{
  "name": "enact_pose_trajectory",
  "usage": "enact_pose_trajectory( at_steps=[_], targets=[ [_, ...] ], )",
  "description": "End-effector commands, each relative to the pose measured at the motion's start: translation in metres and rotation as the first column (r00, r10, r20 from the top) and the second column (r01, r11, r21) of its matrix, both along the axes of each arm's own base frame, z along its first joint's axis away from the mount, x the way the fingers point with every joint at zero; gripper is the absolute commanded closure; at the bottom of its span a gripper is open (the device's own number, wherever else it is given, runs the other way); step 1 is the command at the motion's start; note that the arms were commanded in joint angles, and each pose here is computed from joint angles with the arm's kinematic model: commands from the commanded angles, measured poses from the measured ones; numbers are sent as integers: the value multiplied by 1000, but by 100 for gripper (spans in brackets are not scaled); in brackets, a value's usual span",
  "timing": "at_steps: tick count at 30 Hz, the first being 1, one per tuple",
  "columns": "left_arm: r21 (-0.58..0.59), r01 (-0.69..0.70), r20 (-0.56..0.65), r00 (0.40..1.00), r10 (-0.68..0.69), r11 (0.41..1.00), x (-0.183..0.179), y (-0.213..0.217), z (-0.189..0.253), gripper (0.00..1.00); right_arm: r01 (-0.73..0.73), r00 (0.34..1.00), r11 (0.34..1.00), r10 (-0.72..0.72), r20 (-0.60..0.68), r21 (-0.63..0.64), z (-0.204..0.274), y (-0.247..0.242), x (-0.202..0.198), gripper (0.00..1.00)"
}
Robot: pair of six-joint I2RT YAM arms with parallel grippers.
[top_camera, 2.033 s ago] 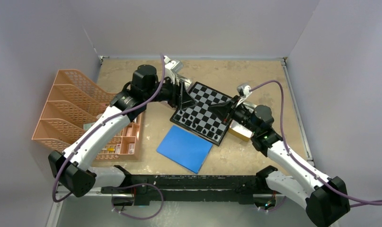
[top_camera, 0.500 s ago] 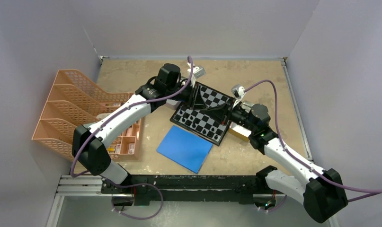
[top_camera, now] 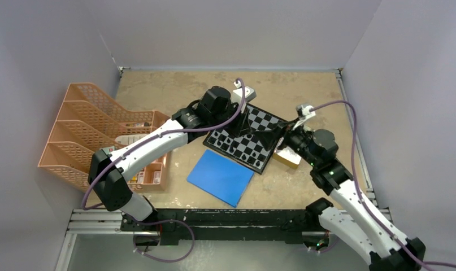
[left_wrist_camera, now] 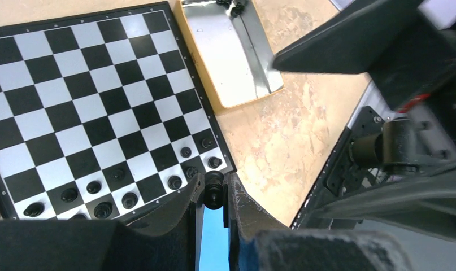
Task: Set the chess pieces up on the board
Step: Place the chess piece on the chessboard.
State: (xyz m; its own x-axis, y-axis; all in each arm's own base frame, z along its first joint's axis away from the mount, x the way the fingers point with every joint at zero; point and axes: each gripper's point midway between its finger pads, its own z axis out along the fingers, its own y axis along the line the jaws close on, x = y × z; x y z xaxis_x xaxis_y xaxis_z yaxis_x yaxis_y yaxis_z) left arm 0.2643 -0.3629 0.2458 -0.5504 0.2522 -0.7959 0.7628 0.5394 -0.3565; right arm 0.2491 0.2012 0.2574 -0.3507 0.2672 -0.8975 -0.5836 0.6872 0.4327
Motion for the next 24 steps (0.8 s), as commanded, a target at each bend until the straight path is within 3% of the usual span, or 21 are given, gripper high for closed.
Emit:
enact_pose_trajectory(
  at_steps=[1,14,24],
  targets=[
    [25,-110,87,990,108,994,19,2,1,95,166,983,986,-167,72,29,41,-35,-6,1],
    [185,-226,28,974,225,956,25,6,-87,96,314,909,927,-356,216,206,106,-90,-42,1],
    [257,-224,-17,971,236,940,25,6,-130,95,325,912,926,-361,194,192,95,-91,-43,1]
  ],
)
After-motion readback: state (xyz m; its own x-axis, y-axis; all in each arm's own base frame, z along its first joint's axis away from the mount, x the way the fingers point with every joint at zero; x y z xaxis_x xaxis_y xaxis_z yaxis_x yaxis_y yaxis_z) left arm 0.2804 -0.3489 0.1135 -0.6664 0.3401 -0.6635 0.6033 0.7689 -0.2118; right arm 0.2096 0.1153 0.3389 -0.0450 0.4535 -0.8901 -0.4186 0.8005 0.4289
